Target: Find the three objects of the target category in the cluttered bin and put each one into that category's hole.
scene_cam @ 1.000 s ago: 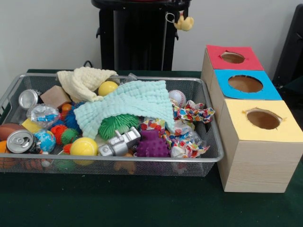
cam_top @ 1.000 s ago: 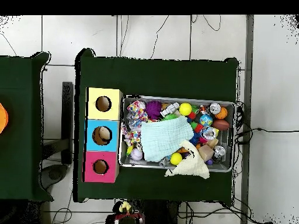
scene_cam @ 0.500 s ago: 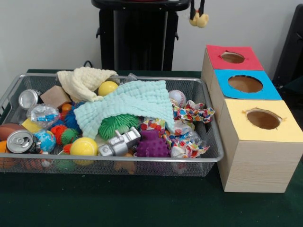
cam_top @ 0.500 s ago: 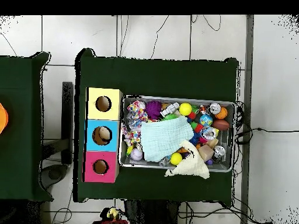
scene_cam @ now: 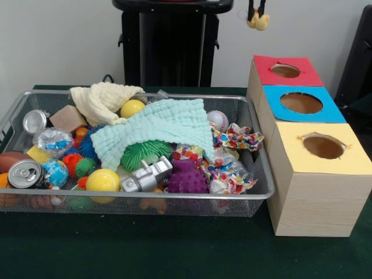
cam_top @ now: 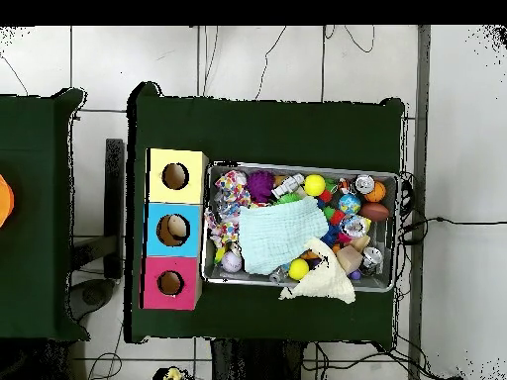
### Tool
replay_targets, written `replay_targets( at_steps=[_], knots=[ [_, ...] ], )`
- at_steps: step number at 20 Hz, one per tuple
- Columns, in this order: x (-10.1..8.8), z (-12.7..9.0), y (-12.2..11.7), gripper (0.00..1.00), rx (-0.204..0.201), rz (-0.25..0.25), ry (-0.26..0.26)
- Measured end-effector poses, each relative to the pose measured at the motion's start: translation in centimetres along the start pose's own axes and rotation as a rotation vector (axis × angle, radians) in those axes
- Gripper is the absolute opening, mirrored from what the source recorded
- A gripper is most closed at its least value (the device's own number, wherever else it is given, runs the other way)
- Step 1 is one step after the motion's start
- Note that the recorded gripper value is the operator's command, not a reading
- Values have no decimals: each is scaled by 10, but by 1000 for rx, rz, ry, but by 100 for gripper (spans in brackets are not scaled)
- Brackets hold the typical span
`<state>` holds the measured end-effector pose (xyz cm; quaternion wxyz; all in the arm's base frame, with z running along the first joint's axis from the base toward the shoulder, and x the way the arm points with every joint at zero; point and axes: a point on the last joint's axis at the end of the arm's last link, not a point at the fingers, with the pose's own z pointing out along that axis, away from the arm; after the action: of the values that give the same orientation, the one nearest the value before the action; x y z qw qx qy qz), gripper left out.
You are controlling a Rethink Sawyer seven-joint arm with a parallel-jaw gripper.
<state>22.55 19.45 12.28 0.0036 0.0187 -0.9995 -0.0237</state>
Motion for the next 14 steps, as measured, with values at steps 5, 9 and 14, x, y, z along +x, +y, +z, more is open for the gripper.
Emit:
replay_targets(
  at_steps=[5, 9, 14],
  knots=[
    [22, 15, 7, 0, 3, 23, 86],
    [28, 28, 7, 0, 3, 34, 118],
    [25, 48, 9, 0, 3, 43, 119]
  ],
)
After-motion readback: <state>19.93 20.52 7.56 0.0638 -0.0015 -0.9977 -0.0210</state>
